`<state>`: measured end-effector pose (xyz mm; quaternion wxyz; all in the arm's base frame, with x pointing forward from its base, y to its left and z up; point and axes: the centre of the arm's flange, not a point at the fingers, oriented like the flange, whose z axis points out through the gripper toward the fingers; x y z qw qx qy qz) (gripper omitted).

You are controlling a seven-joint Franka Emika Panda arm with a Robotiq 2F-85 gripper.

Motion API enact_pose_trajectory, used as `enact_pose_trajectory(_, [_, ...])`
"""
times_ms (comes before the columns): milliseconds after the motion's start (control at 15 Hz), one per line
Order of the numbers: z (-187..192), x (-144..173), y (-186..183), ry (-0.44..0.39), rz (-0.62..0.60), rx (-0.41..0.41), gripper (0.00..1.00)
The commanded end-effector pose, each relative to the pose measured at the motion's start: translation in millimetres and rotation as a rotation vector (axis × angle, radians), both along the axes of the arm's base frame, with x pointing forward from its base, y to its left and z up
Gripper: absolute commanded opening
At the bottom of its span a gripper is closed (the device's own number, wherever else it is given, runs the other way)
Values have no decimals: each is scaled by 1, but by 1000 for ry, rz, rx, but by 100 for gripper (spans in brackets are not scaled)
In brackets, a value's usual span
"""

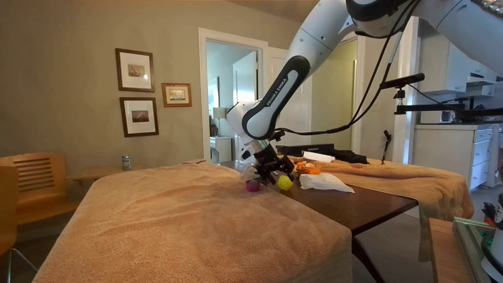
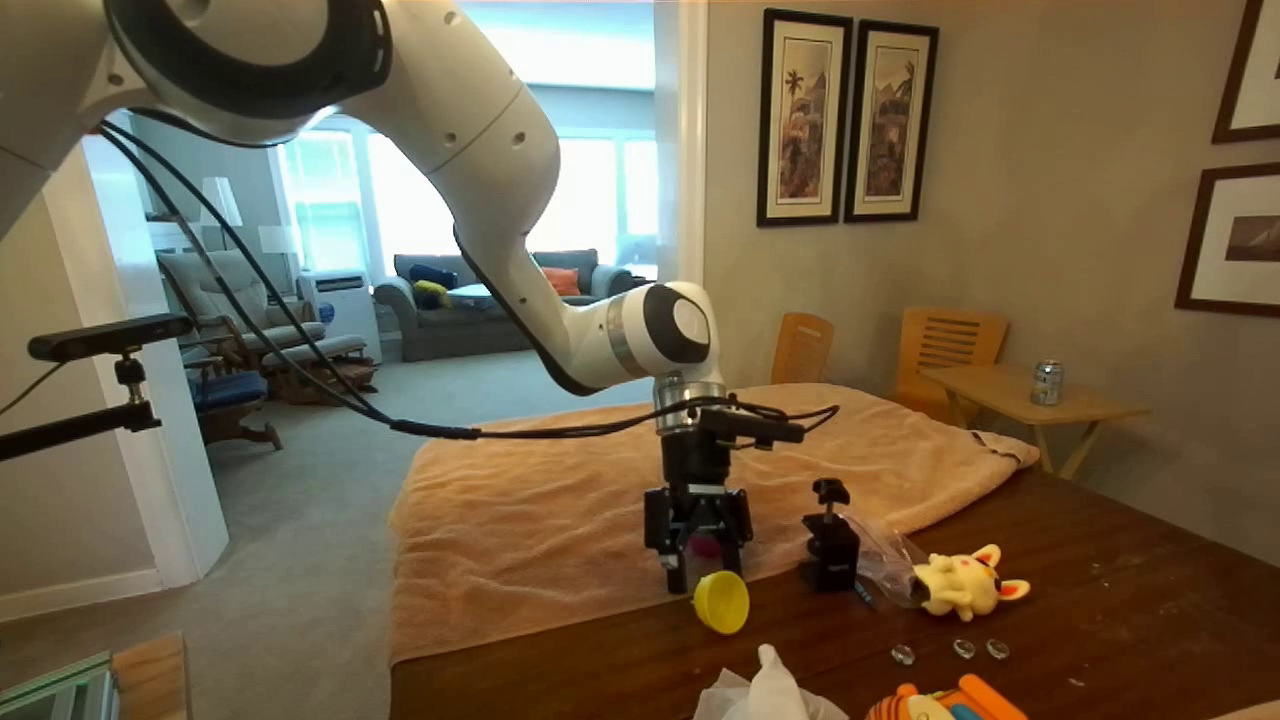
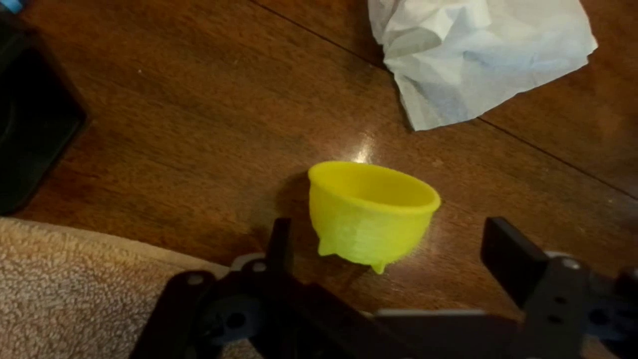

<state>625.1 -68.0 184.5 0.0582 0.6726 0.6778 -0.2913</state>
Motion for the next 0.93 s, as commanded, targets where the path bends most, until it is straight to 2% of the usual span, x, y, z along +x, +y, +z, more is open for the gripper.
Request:
enact_pose_trajectory(0, [-1, -6, -2, -19, 20, -33, 66])
enact_pose_trajectory(200, [-1, -7, -2, -16, 22, -34, 42])
enact_pose_trajectory(333, [2, -7, -3, -18, 21, -27, 33])
enact_pose_trajectory(533, [10, -9, -10, -53, 9, 27, 33])
enact_pose_trajectory(667, [20, -15, -20, -131, -1, 134, 33])
enact_pose_trajectory(867, [26, -27, -39, -232, -52, 228, 33])
